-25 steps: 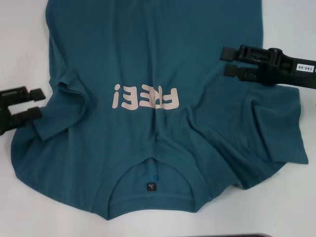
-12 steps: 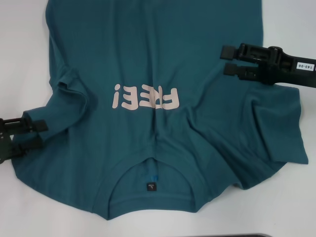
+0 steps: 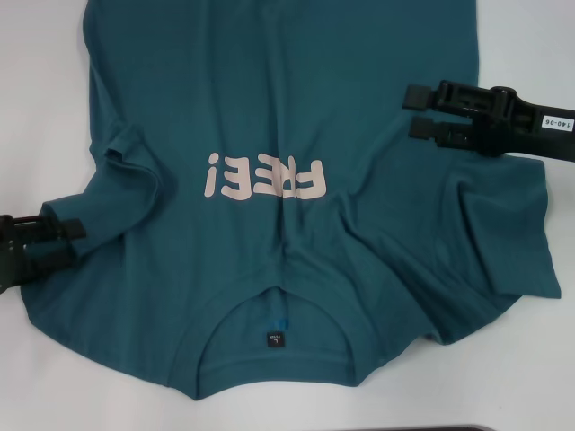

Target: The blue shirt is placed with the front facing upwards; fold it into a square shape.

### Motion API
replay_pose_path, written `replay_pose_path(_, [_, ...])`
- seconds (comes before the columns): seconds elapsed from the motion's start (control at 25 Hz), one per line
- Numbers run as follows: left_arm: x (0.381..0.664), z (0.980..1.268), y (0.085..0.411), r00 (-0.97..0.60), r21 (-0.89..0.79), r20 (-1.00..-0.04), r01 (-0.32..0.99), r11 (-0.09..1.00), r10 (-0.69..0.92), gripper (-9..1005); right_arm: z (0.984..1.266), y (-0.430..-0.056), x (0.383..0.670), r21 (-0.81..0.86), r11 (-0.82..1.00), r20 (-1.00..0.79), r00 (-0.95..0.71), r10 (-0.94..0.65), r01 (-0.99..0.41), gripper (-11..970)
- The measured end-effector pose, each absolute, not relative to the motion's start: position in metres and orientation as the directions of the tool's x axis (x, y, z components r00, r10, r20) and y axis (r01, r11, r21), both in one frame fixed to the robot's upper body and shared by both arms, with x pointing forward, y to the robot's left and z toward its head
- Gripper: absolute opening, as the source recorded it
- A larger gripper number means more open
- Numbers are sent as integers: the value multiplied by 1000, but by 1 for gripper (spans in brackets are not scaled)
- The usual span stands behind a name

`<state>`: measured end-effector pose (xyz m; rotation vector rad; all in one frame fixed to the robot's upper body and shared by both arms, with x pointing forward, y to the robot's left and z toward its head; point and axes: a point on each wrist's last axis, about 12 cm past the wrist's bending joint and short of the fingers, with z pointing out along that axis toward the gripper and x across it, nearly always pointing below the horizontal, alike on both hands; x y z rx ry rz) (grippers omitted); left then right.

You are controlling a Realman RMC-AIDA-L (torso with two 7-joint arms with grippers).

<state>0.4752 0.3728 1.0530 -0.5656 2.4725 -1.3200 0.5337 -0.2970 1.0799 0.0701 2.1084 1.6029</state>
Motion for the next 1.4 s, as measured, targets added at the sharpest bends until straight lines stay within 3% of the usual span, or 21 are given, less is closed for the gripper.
replay_pose_path(0.92, [495, 1053, 353, -895, -828, -85, -181, 530, -438, 556, 1079, -299, 532, 919, 311, -343, -878, 335, -240, 868])
replay_pose_path(1.28, [496, 1054, 353, -895, -830, -76, -186, 525, -439, 162, 1079, -299, 532, 919, 311, -344, -877, 335, -241, 868])
replay_pose_path(1.4, [495, 1055, 353, -896, -836, -73, -185, 516, -438, 83, 1079, -300, 532, 920, 310, -344, -876, 339, -241, 868])
